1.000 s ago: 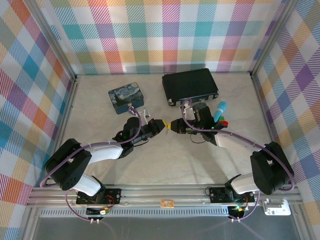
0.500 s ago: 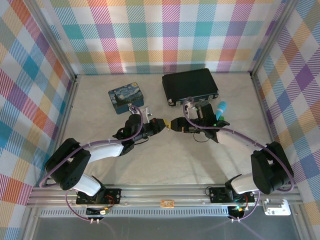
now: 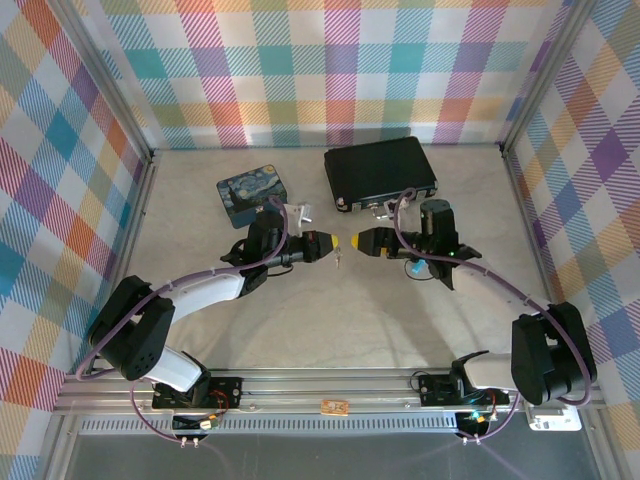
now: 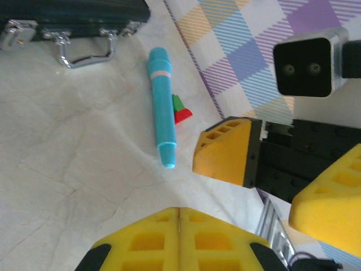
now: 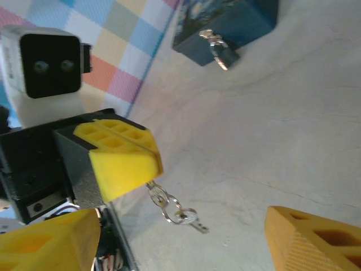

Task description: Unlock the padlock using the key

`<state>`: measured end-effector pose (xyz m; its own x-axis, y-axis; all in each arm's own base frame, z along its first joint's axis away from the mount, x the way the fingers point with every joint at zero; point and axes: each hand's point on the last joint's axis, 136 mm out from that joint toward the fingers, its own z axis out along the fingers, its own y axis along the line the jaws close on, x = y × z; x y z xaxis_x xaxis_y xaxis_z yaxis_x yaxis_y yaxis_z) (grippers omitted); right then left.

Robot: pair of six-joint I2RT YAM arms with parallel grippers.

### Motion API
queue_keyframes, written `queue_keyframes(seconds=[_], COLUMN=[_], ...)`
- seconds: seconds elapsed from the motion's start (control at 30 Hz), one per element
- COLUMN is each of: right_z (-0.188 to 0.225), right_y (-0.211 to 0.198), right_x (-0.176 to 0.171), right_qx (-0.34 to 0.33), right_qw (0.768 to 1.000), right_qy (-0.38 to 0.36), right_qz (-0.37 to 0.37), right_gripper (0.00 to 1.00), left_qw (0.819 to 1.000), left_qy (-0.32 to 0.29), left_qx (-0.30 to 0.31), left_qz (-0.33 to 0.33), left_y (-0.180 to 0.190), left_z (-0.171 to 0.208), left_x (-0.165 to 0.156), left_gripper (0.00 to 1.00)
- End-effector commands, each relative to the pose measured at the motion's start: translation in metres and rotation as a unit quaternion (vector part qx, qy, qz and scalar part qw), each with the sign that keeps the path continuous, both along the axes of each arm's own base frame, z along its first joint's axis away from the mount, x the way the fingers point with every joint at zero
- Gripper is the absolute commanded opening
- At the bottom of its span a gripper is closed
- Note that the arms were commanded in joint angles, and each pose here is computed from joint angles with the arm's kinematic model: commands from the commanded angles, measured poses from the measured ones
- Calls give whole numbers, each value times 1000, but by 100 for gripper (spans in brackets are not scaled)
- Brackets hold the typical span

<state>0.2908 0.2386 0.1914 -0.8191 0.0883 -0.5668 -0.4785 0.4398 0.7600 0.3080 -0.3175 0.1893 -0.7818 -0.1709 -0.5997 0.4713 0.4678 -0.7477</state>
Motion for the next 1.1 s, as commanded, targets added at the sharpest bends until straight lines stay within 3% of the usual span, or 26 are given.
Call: queue_keyframes(seconds=[0.0,0.3,0.77,1.07], right_z=[33,30,14,15], right_y=[8,14,32,38], right_x=[-9,-14,-26,-18], right_qx=[59,90,100,116], right_qw=[996,992,990,989], right_qy=[-59,-59,-32,-32], right_qz=[38,62,93,88], right_gripper=[72,50,42,18], left_qw=[997,994,993,990], left_qy=[-50,-68,-57,-38], left_qx=[-30,-61,-92,-122], left_qz=[-44,-64,-55,-64], left_y=[-7,-9,-11,-17], left_z=[36,50,54,51], left_x=[-6,-14,-11,-10], left_gripper=[0,0,0,0])
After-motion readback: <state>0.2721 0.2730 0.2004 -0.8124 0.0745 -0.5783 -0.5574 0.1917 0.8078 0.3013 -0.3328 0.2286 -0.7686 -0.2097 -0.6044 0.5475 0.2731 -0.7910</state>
